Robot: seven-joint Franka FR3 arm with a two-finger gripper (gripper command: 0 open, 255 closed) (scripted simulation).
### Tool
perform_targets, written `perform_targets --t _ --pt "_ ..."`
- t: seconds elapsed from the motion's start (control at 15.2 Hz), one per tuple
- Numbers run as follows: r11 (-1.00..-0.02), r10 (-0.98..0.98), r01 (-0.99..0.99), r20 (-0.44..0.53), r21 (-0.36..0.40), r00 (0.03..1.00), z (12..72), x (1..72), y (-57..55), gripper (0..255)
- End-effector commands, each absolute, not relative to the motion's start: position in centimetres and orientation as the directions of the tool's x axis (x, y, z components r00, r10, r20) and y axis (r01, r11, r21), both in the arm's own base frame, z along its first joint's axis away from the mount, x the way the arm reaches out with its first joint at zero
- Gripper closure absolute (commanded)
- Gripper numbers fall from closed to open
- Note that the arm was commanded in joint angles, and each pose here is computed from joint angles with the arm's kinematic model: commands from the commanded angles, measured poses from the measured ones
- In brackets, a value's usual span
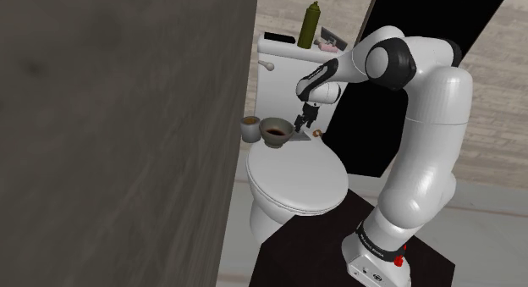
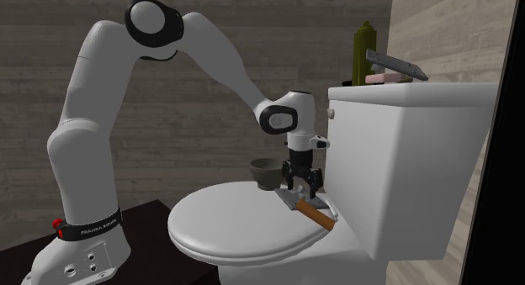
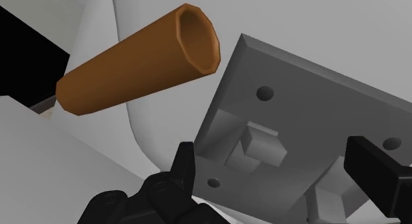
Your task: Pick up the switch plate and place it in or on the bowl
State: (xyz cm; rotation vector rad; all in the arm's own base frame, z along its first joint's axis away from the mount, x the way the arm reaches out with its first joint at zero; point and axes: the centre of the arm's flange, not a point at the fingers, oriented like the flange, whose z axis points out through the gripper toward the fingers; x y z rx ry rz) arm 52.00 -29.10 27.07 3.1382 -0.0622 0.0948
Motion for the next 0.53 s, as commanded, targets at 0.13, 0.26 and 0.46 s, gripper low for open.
perform_targets --t 0.13,0.26,0.46 --pt "-0.999 -0.04 -0.04 0.06 0.0 0.997 27.06 51.99 -29.11 0" --pt "-0.999 -0.04 -0.04 0.06 0.0 0.997 27.06 51.99 -29.11 255" --pt "-0.999 -0.04 -0.04 0.06 0.0 0.997 27.06 51.99 -29.11 255"
